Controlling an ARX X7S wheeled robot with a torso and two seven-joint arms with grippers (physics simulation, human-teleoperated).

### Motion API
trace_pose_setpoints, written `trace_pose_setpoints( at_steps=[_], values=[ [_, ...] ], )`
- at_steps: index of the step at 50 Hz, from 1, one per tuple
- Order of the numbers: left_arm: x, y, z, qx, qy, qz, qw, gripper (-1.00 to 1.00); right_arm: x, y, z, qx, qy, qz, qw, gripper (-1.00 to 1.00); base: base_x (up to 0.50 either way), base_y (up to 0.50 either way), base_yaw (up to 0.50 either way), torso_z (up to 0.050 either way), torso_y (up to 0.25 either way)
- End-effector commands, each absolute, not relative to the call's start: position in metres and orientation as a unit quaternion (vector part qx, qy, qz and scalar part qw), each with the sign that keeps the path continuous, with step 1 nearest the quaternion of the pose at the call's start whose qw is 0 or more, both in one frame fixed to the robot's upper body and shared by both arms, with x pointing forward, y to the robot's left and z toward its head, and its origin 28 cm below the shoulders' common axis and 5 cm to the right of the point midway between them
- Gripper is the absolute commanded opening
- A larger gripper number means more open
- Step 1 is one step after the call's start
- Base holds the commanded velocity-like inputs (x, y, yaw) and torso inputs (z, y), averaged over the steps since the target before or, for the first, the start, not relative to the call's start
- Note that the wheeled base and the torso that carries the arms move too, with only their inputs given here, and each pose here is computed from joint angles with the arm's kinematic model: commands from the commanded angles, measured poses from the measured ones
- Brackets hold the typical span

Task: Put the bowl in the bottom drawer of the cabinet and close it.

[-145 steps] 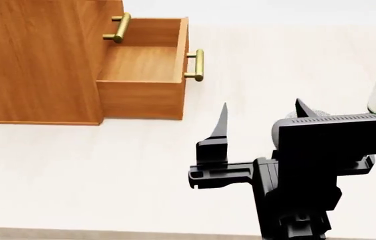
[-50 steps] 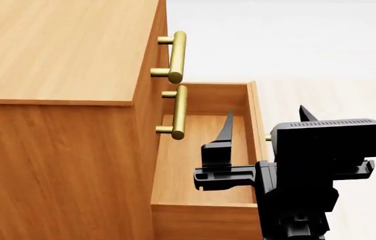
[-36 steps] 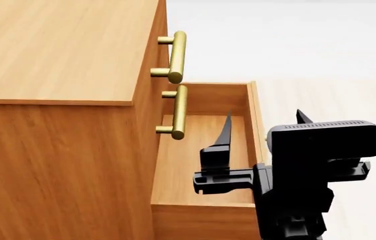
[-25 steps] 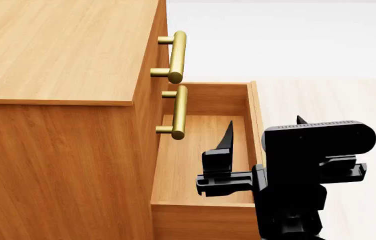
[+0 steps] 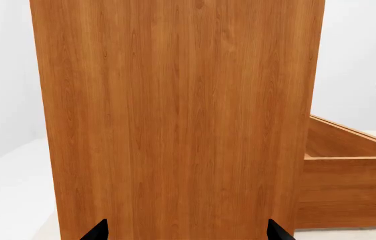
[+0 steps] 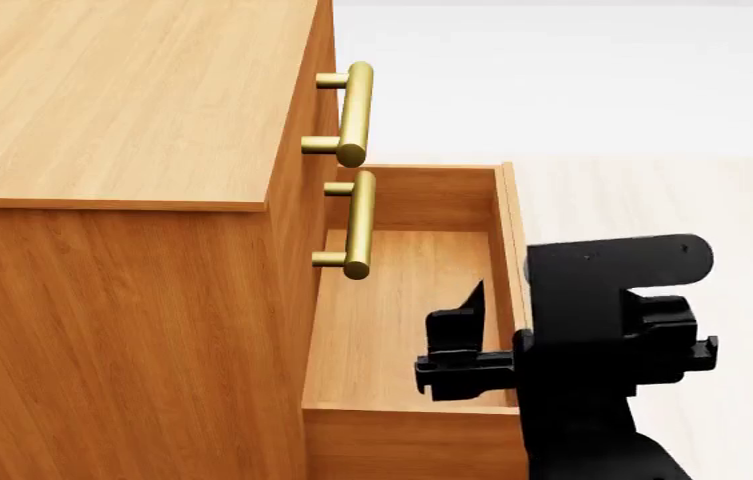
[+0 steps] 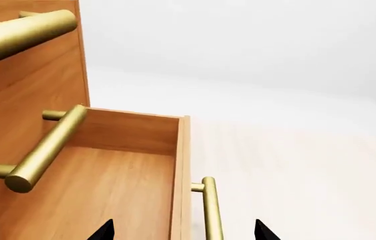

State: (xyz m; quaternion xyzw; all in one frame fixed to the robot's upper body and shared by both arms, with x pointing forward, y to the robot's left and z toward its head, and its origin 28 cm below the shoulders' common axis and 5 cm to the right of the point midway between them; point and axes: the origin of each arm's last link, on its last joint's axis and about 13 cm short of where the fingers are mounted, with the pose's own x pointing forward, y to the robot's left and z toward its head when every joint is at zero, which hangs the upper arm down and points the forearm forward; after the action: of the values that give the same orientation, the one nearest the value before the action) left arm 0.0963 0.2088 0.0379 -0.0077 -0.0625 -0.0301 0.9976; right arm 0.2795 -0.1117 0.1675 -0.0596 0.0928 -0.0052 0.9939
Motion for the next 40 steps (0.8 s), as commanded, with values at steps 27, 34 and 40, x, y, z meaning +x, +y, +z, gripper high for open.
trace_pose_setpoints(
  at_steps=[27,34,40],
  values=[
    [0.097,0.209,0.039,-0.008,-0.062,-0.029,0.998,1.00,0.301,-0.115,0.180,-0.037,0.231,0.008,0.972,1.00,0.00,0.00,0.00,0.000,0.000],
    [0.097,0.209,0.038,-0.008,-0.062,-0.028,0.998,1.00,0.306,-0.116,0.180,-0.038,0.248,0.011,0.968,1.00,0.00,0.00,0.00,0.000,0.000],
    [0.097,0.209,0.038,-0.008,-0.062,-0.029,0.998,1.00,0.310,-0.117,0.176,-0.038,0.263,0.007,0.964,1.00,0.00,0.00,0.00,0.000,0.000]
  ],
)
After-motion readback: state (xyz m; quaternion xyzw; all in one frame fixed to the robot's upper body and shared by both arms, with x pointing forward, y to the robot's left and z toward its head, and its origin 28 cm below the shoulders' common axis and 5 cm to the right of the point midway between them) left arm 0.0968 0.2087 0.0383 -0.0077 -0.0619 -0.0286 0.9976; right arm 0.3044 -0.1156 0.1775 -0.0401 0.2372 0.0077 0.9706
